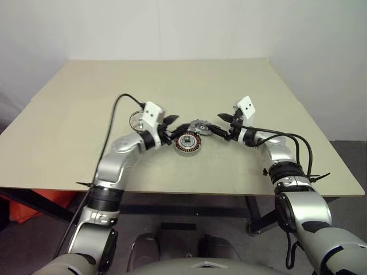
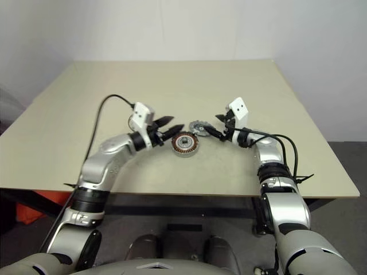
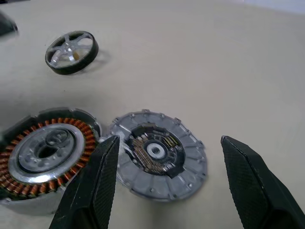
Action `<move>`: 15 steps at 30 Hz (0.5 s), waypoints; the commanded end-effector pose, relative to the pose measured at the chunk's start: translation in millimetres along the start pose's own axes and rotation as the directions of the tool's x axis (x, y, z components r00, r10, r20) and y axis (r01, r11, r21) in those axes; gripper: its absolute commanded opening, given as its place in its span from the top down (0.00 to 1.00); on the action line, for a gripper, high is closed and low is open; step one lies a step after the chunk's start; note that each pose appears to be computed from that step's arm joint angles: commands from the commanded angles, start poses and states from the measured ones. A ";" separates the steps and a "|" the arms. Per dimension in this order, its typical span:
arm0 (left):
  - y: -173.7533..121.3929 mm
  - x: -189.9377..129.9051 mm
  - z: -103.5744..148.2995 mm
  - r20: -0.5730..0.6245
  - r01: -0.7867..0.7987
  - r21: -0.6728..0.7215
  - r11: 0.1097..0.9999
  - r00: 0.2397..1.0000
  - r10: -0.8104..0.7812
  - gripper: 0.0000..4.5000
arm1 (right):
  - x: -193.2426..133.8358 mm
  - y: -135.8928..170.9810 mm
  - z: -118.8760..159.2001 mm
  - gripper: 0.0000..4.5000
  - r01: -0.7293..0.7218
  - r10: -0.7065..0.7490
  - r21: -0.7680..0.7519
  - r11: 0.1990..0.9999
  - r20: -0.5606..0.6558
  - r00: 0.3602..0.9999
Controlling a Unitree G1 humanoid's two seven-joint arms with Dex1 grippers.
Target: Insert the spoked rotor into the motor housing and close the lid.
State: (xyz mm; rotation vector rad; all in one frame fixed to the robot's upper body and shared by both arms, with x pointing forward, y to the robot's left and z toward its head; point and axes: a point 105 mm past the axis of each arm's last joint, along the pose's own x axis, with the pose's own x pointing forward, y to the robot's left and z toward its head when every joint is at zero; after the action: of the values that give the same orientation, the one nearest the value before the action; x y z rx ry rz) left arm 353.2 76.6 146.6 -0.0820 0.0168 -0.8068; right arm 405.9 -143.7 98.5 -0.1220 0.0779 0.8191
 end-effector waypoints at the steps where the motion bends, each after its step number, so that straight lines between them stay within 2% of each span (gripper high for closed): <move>1: 31.6 -28.6 15.0 0.039 -0.167 0.045 0.985 0.985 0.165 0.33 | 8.3 8.4 22.0 0.15 -0.008 0.010 -0.024 1.000 0.087 0.996; 4: 64.5 -57.0 10.5 0.026 -0.346 0.074 0.935 0.938 0.345 0.33 | 16.6 21.5 26.4 0.15 -0.022 0.025 -0.028 0.999 0.107 0.994; 6: 75.2 -72.3 5.2 0.008 -0.409 0.090 0.908 0.912 0.410 0.33 | 21.7 27.9 27.5 0.15 -0.024 0.028 -0.045 0.999 0.099 0.995; 10: 80.1 -85.6 -2.7 -0.013 -0.454 0.111 0.884 0.889 0.458 0.33 | 28.5 39.7 27.1 0.15 -0.055 0.059 -0.058 0.997 0.065 0.996; 15: 78.6 -85.3 -9.6 -0.025 -0.466 0.116 0.877 0.881 0.472 0.33 | 31.7 51.9 18.2 0.15 -0.094 0.093 -0.074 0.993 -0.017 0.996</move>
State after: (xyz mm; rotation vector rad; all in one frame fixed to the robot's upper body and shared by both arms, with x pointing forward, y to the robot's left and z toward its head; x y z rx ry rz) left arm 350.2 195.4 110.8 0.0136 0.1151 -0.3141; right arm 389.5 -86.1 96.0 -0.1603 0.1003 0.9085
